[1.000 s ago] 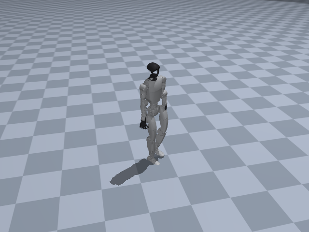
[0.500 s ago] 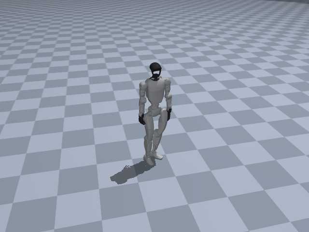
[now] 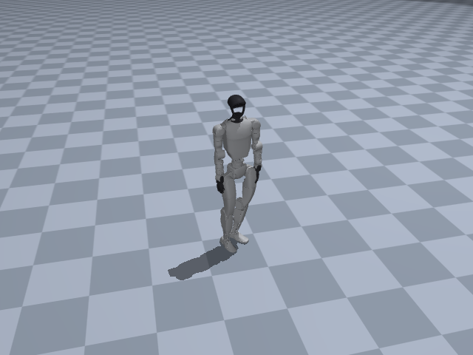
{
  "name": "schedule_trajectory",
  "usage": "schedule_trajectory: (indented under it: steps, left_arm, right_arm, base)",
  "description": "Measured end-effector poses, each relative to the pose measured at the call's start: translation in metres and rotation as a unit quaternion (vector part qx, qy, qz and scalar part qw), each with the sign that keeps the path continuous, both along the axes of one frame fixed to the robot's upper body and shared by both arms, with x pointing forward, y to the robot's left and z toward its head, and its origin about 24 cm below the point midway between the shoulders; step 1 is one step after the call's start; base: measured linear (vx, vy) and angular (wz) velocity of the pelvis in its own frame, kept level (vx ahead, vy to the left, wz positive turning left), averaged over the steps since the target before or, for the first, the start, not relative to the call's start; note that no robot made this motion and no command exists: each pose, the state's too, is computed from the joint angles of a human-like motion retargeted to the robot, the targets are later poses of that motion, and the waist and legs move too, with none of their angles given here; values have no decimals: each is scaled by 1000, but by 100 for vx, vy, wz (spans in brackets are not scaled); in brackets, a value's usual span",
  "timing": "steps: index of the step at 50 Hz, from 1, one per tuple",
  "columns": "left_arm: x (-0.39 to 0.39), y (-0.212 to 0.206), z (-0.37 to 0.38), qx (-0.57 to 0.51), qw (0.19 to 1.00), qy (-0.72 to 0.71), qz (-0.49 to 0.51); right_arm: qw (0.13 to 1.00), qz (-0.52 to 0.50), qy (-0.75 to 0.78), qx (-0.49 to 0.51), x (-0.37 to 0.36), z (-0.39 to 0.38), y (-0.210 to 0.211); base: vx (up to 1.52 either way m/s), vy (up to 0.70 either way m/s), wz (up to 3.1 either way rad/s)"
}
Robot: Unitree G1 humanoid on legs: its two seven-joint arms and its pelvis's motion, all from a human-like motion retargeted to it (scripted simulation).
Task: In place motions
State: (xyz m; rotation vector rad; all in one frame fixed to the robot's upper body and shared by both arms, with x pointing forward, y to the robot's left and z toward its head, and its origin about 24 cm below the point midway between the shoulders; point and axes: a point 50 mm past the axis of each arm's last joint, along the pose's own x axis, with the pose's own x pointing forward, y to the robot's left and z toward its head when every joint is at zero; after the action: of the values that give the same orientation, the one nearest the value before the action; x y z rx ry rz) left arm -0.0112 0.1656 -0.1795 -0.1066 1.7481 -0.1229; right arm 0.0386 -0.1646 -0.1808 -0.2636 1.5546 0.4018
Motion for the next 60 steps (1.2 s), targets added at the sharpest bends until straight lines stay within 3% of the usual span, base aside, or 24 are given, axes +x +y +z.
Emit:
schedule_trajectory:
  steps: [27, 40, 49, 60]
  left_arm:
    - [38, 7, -1, 21, 997, -72, -23]
    - [-30, 13, 3, 53, 998, 44, 12]
    - [-56, -12, 5, 31, 994, 72, 75]
    - [-39, -34, 1, 24, 991, 32, 127]
  right_arm:
    - [994, -7, 98, -47, -45, 3, -31]
    - [995, -10, 22, -93, -3, 7, -58]
    - [996, -45, -11, -70, 14, 7, -47]
    - [999, 26, -28, -7, 29, 4, -3]
  base:
    - [-15, 3, 87]
    - [-23, -4, 176]
    - [-12, 5, 86]
    - [-11, 8, 8]
